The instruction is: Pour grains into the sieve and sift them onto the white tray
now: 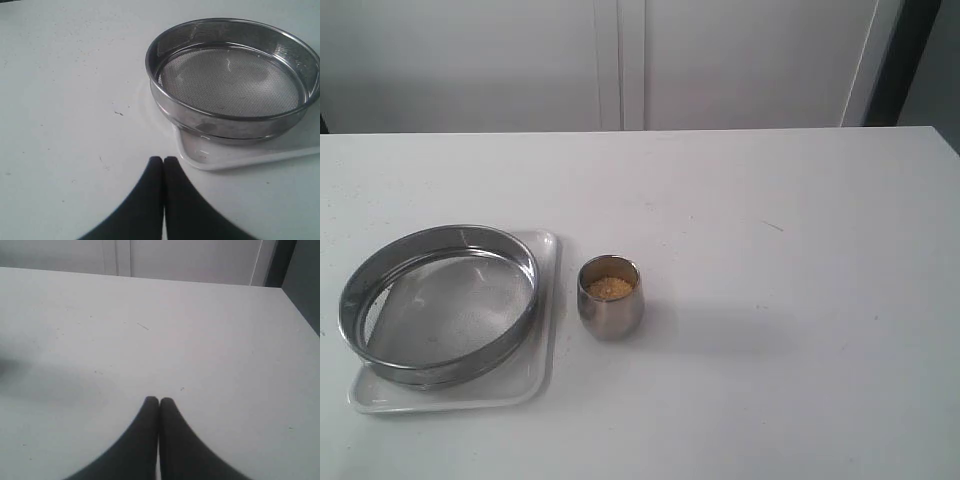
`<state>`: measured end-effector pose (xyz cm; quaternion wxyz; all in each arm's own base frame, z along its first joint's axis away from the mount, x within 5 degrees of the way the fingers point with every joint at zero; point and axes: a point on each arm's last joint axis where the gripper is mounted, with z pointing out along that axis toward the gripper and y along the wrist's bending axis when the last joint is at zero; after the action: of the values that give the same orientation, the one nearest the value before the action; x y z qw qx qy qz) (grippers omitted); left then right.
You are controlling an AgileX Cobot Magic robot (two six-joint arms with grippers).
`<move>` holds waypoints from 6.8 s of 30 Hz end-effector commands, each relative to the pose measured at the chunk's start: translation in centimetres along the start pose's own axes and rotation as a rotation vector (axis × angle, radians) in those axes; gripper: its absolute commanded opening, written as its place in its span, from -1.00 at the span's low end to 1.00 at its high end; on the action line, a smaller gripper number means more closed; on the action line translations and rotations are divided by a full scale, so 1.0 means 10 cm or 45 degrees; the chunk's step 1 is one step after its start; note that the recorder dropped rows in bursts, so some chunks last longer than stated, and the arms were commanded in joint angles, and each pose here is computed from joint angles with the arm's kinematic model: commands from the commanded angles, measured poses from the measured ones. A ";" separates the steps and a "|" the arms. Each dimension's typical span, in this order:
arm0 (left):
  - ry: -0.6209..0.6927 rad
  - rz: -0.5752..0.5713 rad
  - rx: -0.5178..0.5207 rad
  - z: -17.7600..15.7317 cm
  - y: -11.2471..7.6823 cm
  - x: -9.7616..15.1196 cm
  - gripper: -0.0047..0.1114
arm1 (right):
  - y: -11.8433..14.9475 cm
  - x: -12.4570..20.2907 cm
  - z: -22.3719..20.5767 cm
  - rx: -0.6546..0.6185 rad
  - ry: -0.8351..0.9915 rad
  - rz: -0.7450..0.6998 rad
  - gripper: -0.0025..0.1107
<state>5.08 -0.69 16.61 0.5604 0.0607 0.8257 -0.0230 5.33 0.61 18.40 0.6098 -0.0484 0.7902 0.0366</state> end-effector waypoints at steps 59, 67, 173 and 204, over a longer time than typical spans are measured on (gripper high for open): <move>0.002 -0.007 -0.002 0.00 0.00 0.01 -0.92 | 0.40 -1.69 0.95 -0.569 -0.775 -0.114 -0.96; 0.002 -0.007 -0.002 0.00 0.00 0.01 -0.92 | 0.49 -1.45 1.34 -0.687 -0.601 -0.110 -0.96; 0.002 -0.007 -0.002 0.00 0.00 0.01 -0.92 | 1.73 0.19 2.94 -1.159 0.093 -0.398 0.62; 0.002 -0.007 -0.002 0.00 0.00 0.01 -0.92 | 1.73 0.31 2.97 -1.154 0.127 -0.371 0.62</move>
<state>5.08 -0.69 16.61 0.5604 0.0607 0.8257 -0.0230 30.94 21.05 7.97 0.4844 -0.4228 0.7110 0.2848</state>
